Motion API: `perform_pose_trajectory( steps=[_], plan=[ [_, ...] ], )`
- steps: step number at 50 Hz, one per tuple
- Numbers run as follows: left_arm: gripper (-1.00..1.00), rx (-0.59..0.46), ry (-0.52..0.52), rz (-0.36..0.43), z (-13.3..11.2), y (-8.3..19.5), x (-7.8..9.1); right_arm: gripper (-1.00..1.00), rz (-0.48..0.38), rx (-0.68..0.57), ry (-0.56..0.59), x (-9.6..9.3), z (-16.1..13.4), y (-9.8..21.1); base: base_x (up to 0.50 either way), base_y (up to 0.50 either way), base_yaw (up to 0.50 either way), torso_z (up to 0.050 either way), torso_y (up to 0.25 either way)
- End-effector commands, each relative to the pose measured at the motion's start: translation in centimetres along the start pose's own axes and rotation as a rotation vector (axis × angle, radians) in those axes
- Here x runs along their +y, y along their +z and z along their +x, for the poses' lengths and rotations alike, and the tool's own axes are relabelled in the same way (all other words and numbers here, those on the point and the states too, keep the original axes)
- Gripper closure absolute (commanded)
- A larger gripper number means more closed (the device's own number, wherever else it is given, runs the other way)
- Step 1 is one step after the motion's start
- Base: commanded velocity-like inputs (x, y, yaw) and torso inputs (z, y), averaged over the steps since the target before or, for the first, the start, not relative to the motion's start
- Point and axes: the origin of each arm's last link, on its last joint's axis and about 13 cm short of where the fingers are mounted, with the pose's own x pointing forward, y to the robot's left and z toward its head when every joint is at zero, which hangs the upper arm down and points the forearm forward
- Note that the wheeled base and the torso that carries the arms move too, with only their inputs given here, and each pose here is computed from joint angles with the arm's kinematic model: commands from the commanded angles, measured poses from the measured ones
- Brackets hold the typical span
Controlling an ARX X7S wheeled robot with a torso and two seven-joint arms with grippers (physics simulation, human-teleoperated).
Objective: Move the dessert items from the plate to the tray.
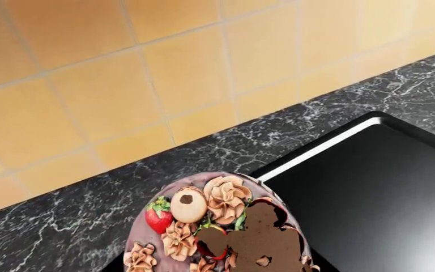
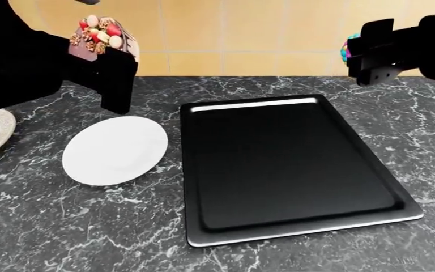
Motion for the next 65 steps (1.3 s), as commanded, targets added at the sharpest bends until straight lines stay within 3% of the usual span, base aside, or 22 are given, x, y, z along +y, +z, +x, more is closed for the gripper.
perform_pose_trajectory(
  steps=[1, 14, 29, 44, 65],
  plan=[
    [1.00, -0.013, 0.011, -0.010, 0.1, 0.3, 0.0, 1.00, -0.016, 0.004, 0.011, 0.1, 0.2, -0.3, 0.00, 0.00, 0.00, 0.000, 0.000],
    [1.00, -0.030, -0.020, 0.033, 1.0, 1.4, -0.4, 1.00, -0.013, 0.011, 0.001, 0.1, 0.2, -0.5, 0.00, 0.00, 0.00, 0.000, 0.000],
    [1.00, 0.101, -0.143, 0.129, 8.4, 3.2, -1.3, 1.00, -0.019, 0.042, -0.009, 0.1, 0.6, -1.5, 0.00, 0.00, 0.00, 0.001, 0.001],
    [1.00, 0.195, -0.269, 0.161, 13.5, 1.4, -4.2, 1.00, -0.035, 0.043, 0.001, 0.4, 1.0, -1.8, 0.00, 0.00, 0.00, 0.000, 0.001],
    [1.00, 0.188, -0.370, 0.154, 16.5, 0.2, -7.5, 1.00, -0.031, 0.038, 0.009, 0.4, 1.2, -2.1, 0.00, 0.00, 0.00, 0.000, 0.000]
  ],
)
